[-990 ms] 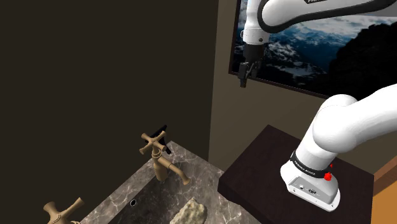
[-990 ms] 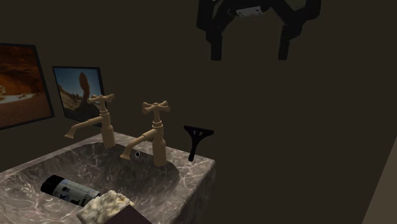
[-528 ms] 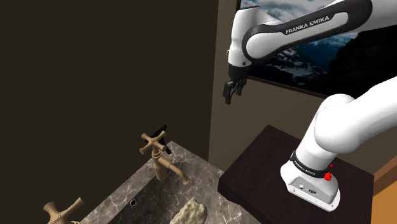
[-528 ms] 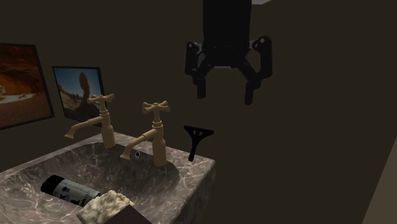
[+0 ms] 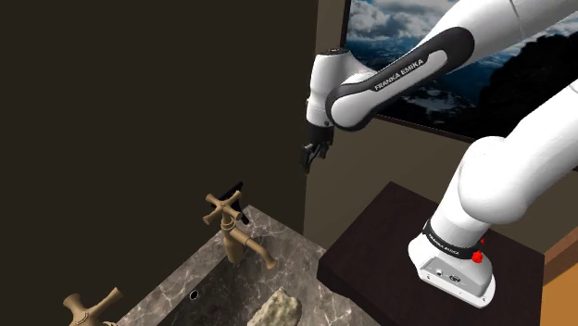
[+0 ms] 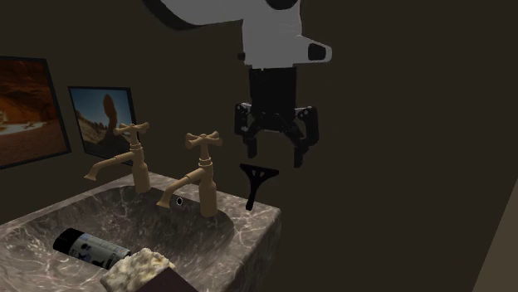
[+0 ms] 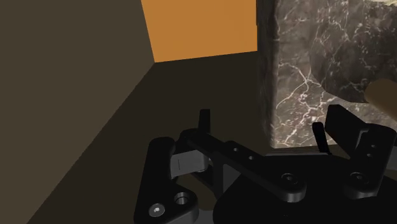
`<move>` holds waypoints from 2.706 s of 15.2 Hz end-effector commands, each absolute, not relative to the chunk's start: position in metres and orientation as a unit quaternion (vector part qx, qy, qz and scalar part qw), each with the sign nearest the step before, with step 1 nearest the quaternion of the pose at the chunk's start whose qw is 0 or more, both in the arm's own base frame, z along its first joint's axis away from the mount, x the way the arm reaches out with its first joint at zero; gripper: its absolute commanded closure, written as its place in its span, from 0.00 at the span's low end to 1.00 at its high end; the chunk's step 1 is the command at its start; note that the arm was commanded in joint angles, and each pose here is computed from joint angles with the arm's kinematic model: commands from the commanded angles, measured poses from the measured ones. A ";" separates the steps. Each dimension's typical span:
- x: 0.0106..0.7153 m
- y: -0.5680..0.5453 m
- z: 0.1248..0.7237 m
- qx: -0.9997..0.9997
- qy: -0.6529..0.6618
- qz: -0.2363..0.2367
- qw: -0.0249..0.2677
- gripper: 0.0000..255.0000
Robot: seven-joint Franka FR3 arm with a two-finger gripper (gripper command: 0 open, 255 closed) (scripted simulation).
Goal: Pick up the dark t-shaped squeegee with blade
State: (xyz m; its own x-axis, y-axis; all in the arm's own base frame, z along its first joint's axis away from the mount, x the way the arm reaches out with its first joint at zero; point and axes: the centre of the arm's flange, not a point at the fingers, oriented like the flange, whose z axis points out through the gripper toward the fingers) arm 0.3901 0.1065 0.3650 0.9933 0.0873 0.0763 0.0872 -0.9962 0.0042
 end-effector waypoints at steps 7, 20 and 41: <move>0.426 0.165 0.288 0.996 0.056 0.071 -0.002 0.00; 0.493 0.262 0.173 0.990 0.077 0.121 -0.005 0.00; 0.514 0.289 0.100 0.987 0.083 0.135 -0.007 1.00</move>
State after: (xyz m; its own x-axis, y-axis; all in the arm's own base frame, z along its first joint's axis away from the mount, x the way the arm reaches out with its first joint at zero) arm 0.5137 0.2955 0.1073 0.9456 0.1675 0.2789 0.1747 -0.9846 -0.0009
